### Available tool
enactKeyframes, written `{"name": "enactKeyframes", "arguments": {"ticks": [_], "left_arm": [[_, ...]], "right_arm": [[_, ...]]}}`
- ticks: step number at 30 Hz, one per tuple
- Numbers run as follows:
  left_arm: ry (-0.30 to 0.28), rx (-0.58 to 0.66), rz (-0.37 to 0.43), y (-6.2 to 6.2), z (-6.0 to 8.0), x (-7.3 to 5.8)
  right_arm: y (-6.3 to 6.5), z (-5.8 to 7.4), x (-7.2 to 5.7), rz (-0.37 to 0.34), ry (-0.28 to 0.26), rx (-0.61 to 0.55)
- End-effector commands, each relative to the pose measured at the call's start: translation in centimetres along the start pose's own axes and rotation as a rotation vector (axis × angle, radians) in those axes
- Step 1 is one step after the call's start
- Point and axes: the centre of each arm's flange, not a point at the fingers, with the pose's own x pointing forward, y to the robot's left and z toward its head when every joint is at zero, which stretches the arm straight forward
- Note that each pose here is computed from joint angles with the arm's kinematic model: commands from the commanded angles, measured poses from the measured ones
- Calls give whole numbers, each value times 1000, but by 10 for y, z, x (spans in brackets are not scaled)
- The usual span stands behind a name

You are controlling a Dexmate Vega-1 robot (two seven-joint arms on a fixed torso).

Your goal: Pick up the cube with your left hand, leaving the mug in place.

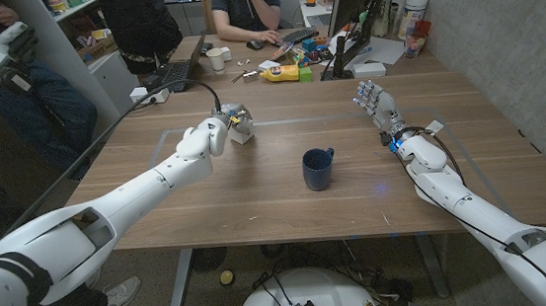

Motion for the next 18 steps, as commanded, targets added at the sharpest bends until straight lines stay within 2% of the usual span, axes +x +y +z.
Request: {"name": "enactKeyframes", "arguments": {"ticks": [1,7,18], "left_arm": [[7,7,22,3,2,-3],[4,10,30,6,4,-3],[-11,10,82,21,11,-9]], "right_arm": [[-2,1,-1,-4,1,1],[-2,0,-1,6,-1,-6],[-3,0,-1,1,1,0]]}}
